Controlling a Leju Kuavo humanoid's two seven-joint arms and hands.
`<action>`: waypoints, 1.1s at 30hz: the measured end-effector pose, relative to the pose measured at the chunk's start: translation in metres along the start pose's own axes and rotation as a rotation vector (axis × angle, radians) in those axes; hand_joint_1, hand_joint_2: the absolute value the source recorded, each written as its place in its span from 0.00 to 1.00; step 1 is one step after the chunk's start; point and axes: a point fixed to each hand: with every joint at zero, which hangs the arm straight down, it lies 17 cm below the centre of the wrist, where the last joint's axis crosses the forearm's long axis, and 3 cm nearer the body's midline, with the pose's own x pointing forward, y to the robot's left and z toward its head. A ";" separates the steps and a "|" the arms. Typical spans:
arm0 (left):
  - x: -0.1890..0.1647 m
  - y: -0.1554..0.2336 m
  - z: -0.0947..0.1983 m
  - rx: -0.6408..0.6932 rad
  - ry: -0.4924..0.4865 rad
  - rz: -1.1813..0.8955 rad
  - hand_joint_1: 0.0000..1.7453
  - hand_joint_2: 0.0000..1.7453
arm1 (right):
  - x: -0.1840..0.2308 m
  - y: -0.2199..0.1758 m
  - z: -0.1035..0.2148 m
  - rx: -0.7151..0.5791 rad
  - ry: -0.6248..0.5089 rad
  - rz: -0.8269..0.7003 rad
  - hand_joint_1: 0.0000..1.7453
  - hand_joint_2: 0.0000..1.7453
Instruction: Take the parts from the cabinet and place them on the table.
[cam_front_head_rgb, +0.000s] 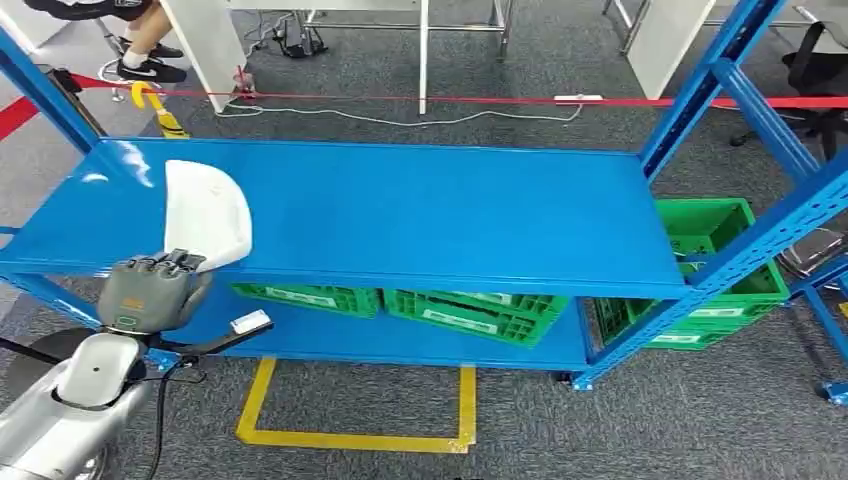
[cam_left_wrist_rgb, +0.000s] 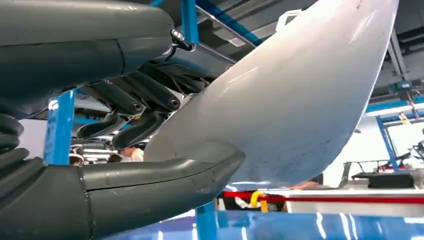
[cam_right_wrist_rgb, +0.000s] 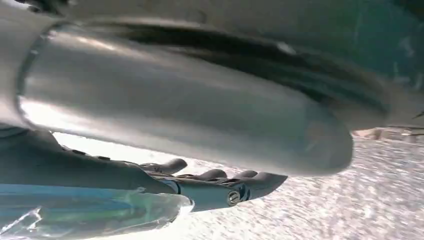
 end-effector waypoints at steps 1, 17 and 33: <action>0.000 -0.001 0.001 -0.002 -0.001 0.000 1.00 1.00 | 0.000 0.000 0.000 0.001 0.000 -0.002 0.00 0.00; -0.008 -0.001 0.005 -0.008 -0.014 -0.031 1.00 1.00 | 0.003 0.002 0.000 0.012 -0.002 -0.015 0.00 0.00; -0.011 0.005 0.001 0.000 -0.030 -0.052 1.00 1.00 | 0.003 0.001 0.000 0.010 -0.002 -0.021 0.00 0.00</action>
